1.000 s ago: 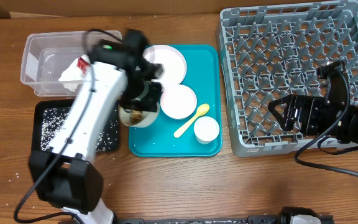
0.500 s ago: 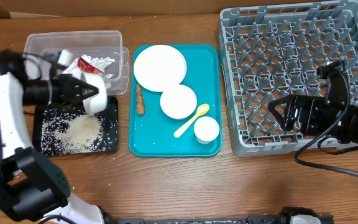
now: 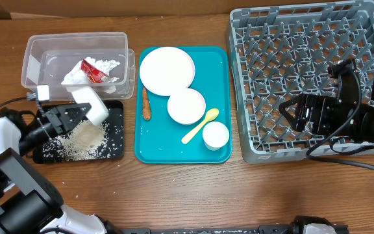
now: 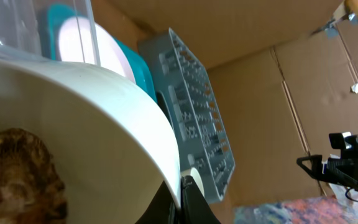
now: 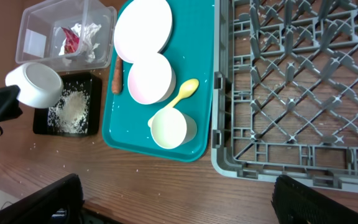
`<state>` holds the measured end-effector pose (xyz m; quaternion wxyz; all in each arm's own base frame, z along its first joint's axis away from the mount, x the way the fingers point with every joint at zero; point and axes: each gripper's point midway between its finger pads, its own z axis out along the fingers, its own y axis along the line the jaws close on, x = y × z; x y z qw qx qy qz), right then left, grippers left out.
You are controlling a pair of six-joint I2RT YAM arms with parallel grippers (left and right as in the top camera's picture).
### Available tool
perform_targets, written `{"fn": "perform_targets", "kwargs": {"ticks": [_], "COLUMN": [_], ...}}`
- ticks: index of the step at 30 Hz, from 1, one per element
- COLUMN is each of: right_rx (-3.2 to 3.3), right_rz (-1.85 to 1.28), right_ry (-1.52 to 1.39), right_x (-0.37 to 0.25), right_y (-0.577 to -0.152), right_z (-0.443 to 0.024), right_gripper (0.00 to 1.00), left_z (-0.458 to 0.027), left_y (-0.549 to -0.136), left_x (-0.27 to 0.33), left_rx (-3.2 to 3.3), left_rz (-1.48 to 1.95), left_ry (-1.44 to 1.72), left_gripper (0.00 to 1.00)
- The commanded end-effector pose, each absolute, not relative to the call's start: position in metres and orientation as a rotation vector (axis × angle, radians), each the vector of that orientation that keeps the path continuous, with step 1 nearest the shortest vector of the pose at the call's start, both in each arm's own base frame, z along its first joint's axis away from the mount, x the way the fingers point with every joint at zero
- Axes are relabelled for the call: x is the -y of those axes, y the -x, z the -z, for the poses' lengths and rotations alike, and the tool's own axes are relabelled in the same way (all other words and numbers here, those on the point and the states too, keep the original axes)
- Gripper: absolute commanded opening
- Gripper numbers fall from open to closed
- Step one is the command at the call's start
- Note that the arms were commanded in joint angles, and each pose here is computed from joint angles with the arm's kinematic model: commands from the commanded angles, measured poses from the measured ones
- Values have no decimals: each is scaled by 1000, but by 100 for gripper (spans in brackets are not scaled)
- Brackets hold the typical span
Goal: Sort waste into correct bins and load items into the dishwasher
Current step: 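Tip the bowl over the black tray to dump the scrap, then place the emptied bowl back on the teal tray and release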
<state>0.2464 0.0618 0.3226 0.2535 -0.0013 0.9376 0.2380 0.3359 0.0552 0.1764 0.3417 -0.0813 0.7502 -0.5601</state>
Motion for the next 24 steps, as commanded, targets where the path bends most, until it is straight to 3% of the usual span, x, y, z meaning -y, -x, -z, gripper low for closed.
{"fn": "perform_targets", "kwargs": {"ticks": [1,13,19,24], "right_rx": [-2539,-2543,-2550,-2550], "right_rz": [-644,-645,-647,-647], "right_ry": [5,4,1,2], "right_x": [-61,-61,-61,-61], "right_y": [-248,-247,-246,-246], "right_z": [-325,-325,-324,-324], "right_gripper": [100,100,100,100], "left_z": [-195,-201,-251,-244], "left_y": [-343,-348,-374,-403], "left_x": [-72,-60,-2,72], "left_rx": [-1782,-1823,-1997,-2373], "left_rz": [1602,1636,1522,1121], "left_ry": [374,364,-22,-321], "left_gripper": [4,4,4,4]}}
